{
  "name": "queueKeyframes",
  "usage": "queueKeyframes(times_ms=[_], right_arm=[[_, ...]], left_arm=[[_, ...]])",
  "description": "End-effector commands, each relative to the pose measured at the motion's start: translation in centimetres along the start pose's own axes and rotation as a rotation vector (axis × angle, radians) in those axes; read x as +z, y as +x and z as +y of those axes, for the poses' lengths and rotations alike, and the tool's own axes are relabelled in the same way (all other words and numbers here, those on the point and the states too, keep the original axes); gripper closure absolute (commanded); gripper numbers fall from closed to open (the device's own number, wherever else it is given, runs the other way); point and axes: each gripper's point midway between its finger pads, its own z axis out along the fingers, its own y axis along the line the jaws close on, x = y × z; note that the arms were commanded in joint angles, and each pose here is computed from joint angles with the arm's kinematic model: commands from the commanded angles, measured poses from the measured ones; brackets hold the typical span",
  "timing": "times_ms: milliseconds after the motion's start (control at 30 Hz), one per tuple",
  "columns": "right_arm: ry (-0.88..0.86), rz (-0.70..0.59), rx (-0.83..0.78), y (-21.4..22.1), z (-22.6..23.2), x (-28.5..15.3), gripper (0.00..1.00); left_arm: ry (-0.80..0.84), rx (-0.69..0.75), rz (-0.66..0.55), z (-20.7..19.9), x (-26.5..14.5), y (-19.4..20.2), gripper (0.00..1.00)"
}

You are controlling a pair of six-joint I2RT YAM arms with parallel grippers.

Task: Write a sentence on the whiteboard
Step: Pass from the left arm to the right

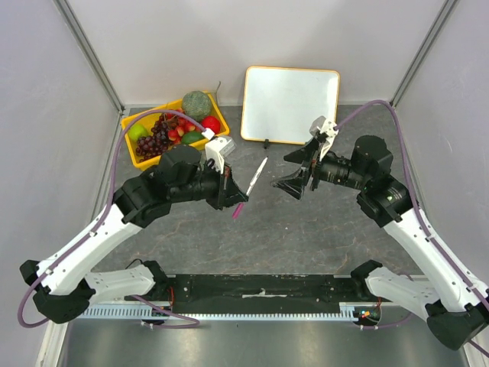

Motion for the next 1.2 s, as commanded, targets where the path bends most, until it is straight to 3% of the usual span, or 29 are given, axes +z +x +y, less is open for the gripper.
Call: queueKeyframes(times_ms=[0,300,500,767,1000,1167], right_arm=[[-0.067,0.076,-0.149,0.5,0.8,-0.6,0.02],[-0.523,0.116,-0.086,0.5,6.3,0.4,0.02],[-0.684,0.195,0.011,2.9,9.0,1.4,0.04],[-0.770,0.246,0.059,4.6,10.7,1.3,0.30],[-0.771,0.332,0.063,7.4,11.2,1.9,0.34],[-0.740,0.430,0.058,9.5,11.2,2.4,0.45]], left_arm=[[0.045,0.035,0.221,-0.6,-1.7,3.8,0.98],[0.205,0.099,0.352,-2.9,-4.0,5.8,0.98],[0.301,0.131,0.372,-4.4,-4.2,5.6,0.98],[0.290,0.144,0.413,-4.0,-3.7,5.8,0.98],[0.288,0.154,0.399,-4.2,-3.8,5.1,0.98],[0.293,0.149,0.407,-4.3,-3.6,5.1,0.98]])
